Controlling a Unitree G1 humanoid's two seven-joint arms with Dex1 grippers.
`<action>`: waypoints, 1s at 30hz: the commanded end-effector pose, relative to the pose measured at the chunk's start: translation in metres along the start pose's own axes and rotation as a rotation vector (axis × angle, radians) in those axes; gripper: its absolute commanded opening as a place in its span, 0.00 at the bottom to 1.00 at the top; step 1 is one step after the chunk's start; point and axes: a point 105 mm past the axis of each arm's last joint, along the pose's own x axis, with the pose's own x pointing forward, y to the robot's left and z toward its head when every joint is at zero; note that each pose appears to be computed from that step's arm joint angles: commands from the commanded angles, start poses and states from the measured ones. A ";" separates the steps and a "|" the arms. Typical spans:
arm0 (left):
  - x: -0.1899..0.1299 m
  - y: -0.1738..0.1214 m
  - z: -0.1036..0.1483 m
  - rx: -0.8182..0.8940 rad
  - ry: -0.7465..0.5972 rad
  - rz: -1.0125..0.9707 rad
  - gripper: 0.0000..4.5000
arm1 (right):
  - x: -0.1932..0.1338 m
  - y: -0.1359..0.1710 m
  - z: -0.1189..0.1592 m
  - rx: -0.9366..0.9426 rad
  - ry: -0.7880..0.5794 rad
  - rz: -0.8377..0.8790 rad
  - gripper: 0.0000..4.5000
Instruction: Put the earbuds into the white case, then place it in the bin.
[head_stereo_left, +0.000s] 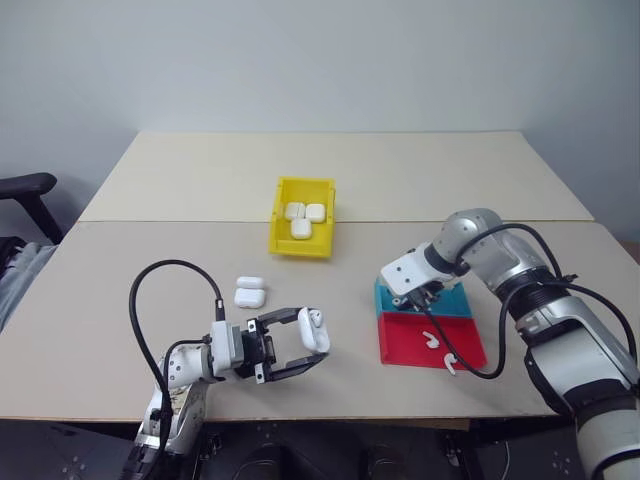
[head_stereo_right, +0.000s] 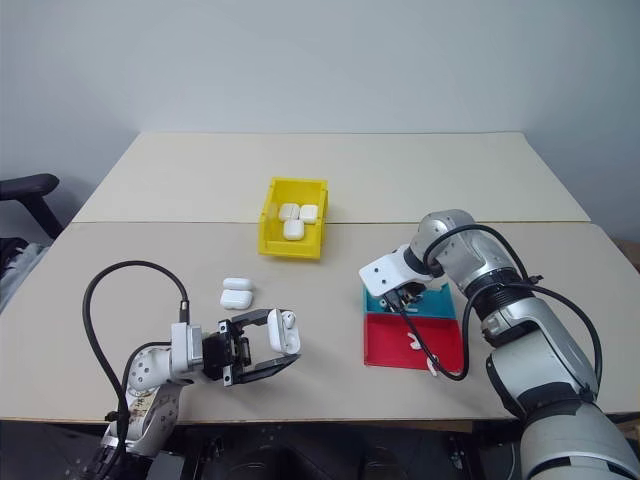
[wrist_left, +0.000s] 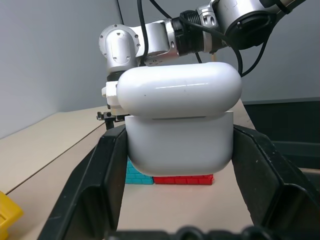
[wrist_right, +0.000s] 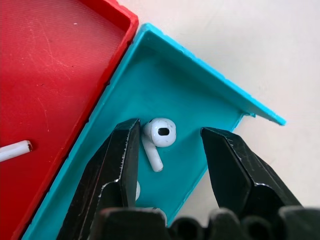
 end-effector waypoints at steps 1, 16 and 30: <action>0.001 0.001 0.005 0.041 -0.011 -0.001 0.63 | -0.006 0.000 -0.001 -0.080 0.017 -0.014 0.53; 0.004 0.002 0.005 0.042 -0.014 0.002 0.63 | -0.016 -0.008 0.003 -0.281 0.063 0.004 0.53; 0.003 0.001 0.006 0.045 -0.007 0.007 0.63 | -0.009 -0.005 0.006 -0.312 0.041 0.019 0.53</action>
